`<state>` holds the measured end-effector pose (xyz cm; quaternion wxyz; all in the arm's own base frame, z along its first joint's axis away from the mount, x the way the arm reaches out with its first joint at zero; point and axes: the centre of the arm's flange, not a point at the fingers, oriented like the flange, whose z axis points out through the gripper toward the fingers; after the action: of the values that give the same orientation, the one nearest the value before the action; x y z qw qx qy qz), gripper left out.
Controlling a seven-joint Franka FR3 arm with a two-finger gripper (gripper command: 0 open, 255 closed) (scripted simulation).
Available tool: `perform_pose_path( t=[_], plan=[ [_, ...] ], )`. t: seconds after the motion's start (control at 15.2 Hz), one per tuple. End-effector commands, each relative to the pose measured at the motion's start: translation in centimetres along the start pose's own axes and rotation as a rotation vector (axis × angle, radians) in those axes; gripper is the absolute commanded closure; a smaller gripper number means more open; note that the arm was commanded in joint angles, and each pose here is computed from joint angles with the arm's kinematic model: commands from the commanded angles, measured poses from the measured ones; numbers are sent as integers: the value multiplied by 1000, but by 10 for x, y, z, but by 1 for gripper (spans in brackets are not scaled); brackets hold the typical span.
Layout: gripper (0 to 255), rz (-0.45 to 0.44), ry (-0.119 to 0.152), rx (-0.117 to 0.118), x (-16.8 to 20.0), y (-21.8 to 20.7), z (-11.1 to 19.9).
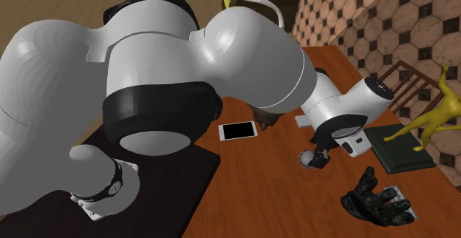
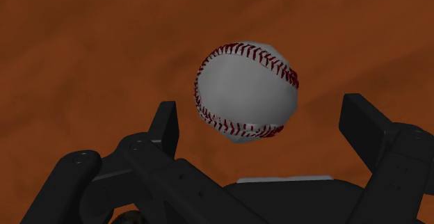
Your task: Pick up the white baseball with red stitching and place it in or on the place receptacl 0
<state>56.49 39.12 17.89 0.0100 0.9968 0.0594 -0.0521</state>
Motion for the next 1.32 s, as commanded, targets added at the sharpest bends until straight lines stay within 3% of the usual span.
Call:
perform_pose_path(
  t=[0.0,0.33,0.86,0.92,1.25],
  plan=[
    [0,0,1,-1,3,-2,11],
    [0,0,1,-1,3,-2,36],
    [0,0,1,-1,3,-2,36],
    [255,0,1,-1,3,-2,36],
    [255,0,1,-1,3,-2,36]
  ],
)
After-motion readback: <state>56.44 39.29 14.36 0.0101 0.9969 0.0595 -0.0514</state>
